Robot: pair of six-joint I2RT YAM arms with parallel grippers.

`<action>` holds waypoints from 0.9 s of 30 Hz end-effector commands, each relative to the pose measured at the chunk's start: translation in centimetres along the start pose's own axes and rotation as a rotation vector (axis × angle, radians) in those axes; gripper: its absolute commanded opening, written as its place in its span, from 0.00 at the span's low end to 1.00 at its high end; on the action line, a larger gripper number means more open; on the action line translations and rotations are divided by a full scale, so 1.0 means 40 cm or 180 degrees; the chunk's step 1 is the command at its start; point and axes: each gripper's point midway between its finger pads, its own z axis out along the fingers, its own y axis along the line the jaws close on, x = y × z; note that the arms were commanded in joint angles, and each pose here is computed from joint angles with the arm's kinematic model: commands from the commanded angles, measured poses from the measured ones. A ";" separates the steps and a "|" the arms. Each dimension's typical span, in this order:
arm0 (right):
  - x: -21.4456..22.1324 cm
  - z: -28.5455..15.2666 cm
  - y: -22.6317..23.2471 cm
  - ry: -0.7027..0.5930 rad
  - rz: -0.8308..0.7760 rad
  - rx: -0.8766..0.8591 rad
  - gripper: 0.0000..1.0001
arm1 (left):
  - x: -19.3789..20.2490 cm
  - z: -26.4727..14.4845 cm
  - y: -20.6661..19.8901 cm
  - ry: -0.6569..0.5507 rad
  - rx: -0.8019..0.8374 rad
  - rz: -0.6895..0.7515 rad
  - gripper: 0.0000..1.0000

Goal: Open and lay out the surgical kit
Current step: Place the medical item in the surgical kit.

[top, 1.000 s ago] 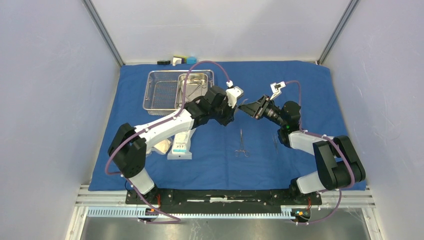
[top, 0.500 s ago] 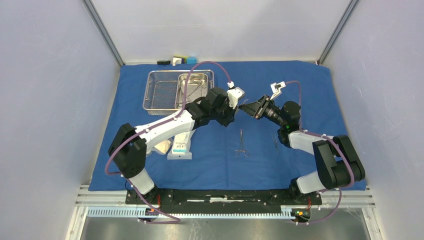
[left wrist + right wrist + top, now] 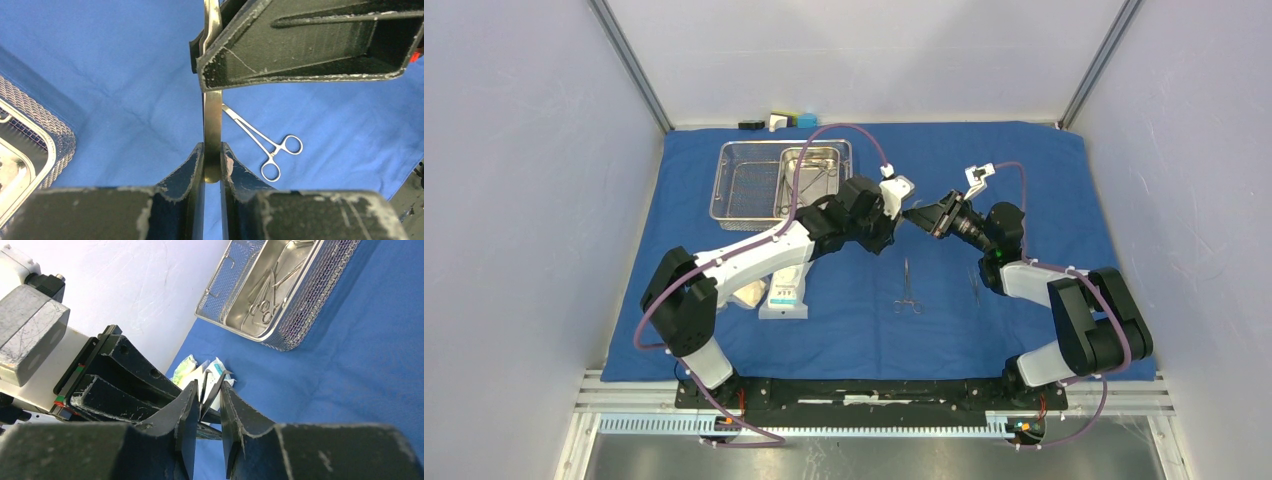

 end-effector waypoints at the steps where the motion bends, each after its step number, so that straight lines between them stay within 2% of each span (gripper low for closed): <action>1: -0.036 0.014 0.031 -0.0133 -0.0145 -0.0136 0.28 | -0.022 -0.006 -0.023 -0.0102 0.0080 0.0094 0.02; 12: -0.039 0.013 0.025 -0.0132 -0.0202 -0.0095 0.18 | -0.021 -0.005 -0.027 -0.0102 0.0094 0.0127 0.03; 17: -0.052 0.002 -0.005 -0.0112 -0.0373 0.0100 0.14 | -0.031 -0.014 -0.023 -0.0139 0.0078 0.0167 0.30; 24: -0.069 -0.039 -0.075 0.0014 -0.0801 0.0571 0.10 | -0.052 -0.055 -0.003 -0.0262 0.0052 0.0253 0.52; 27: -0.070 -0.058 -0.102 0.0173 -0.1023 0.0807 0.09 | -0.062 -0.084 0.014 -0.0335 0.0032 0.0317 0.56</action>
